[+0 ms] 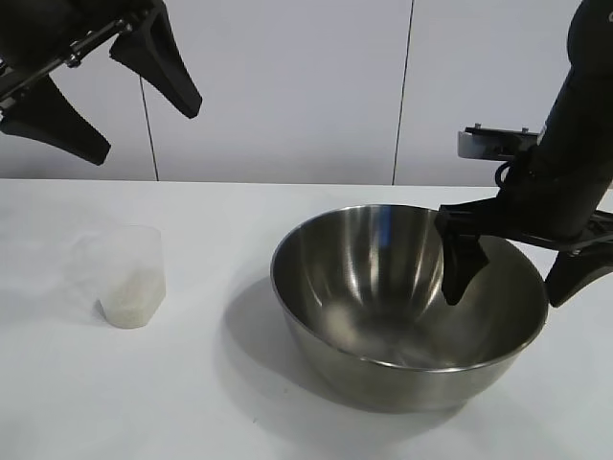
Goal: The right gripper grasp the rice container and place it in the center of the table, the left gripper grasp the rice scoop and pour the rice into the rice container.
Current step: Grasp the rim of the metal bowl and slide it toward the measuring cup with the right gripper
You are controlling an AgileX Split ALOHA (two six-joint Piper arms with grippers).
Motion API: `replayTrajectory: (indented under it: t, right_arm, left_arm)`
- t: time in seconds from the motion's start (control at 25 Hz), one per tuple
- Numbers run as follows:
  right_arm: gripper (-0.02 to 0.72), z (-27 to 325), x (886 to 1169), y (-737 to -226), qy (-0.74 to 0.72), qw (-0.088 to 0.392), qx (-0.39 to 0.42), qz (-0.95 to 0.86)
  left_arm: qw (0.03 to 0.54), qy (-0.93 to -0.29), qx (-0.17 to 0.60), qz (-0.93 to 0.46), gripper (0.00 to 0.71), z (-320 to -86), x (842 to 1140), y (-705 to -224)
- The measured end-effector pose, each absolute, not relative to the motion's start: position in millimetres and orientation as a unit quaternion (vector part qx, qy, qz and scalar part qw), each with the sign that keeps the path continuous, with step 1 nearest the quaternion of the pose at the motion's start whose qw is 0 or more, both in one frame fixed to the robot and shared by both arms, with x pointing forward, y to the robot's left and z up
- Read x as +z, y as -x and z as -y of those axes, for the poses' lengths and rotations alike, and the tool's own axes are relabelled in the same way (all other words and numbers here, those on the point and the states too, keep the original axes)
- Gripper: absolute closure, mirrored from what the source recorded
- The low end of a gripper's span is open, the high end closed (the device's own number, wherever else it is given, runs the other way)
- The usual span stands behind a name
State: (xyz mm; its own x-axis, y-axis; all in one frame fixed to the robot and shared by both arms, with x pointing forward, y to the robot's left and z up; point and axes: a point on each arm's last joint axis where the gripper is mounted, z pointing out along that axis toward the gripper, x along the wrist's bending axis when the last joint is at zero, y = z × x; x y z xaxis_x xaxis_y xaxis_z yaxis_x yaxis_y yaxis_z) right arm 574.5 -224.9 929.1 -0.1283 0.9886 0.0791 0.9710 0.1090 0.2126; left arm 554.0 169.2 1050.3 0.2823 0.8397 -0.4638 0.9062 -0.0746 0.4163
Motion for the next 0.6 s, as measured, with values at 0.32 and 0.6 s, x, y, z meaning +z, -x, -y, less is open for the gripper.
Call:
replayTrajectory:
  t: [0.32, 0.6]
  right_arm:
    - [0.504, 221.7, 913.1, -576.7, -0.675, 0.018, 0.104, -0.731]
    - [0.690, 217.6, 923.1, -575.9, -0.689, 0.006, 0.131, -0.713]
  left_arm:
    - [0.326, -0.731, -0.051, -0.597, 0.023, -169.2, 1050.3, -554.0]
    - [0.326, -0.731, -0.051, -0.597, 0.023, -169.2, 1050.3, -554.0]
